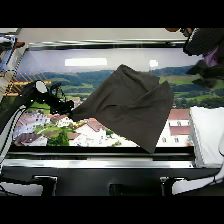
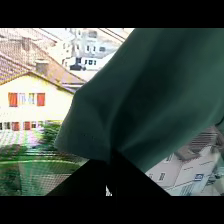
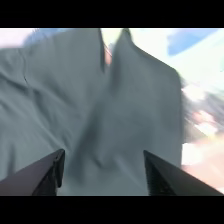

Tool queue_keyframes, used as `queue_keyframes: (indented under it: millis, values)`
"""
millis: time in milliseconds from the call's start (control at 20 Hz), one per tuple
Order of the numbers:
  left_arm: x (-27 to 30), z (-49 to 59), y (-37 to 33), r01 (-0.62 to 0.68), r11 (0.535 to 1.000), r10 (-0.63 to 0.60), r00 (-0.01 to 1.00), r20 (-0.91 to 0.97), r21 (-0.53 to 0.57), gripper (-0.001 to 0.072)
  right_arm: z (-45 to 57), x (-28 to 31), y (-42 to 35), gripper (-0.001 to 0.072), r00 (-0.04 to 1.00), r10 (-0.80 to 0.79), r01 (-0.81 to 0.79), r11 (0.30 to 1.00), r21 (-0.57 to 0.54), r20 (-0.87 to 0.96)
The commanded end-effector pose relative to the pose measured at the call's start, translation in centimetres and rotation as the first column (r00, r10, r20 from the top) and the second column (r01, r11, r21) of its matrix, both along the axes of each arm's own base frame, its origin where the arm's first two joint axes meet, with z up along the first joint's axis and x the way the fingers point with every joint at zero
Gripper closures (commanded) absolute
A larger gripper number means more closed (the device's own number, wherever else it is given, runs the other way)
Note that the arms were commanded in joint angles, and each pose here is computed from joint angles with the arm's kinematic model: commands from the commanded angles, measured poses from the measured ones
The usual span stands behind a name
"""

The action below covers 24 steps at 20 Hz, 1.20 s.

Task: Fold the clothes and pants, and hang the long-sleeved shirts on hangers.

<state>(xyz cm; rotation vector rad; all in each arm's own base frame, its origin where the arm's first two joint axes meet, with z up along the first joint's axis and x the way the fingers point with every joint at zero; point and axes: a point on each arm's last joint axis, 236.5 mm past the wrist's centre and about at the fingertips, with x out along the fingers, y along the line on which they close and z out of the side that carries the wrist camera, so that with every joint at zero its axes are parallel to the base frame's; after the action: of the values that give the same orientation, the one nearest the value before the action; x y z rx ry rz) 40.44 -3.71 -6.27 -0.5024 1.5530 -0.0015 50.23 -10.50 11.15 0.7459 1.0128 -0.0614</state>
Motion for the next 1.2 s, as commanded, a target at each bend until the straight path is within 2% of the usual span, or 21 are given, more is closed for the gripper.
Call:
queue_keyframes:
  millis: [0,100,250,500,700,1150]
  values:
    - [0.0,0.0,0.0,0.005,1.000,-0.005,1.000,0.000,0.000,0.0691,2.9,-8.6,-0.7,0.0158,0.993,0.108,-0.112,0.990,-0.089,-0.050]
    - [0.0,0.0,0.0,0.006,1.000,-0.006,1.000,0.000,0.000,0.0691,1.2,-12.7,1.6,0.0157,0.993,0.089,-0.093,0.994,-0.050,-0.079]
    - [0.0,0.0,0.0,0.005,1.000,-0.005,1.000,0.000,0.000,0.0691,-4.2,-18.8,8.8,0.0157,0.990,0.080,-0.058,0.982,0.177,-0.118]
    - [-0.1,0.0,0.0,0.005,1.000,-0.005,1.000,-0.001,0.000,0.0691,-13.7,-29.1,15.9,0.0157,0.962,0.086,0.006,0.942,0.336,-0.260]
    - [-0.3,0.0,-0.1,0.009,1.000,-0.009,1.000,-0.012,-0.002,0.0691,-16.8,-31.5,17.4,0.0158,0.962,0.055,0.042,0.938,0.345,-0.269]
    - [-0.4,0.0,-0.1,0.010,1.000,-0.010,1.000,-0.014,-0.002,0.0691,-19.9,-31.0,16.1,0.0167,0.970,0.012,0.056,0.960,0.276,-0.242]
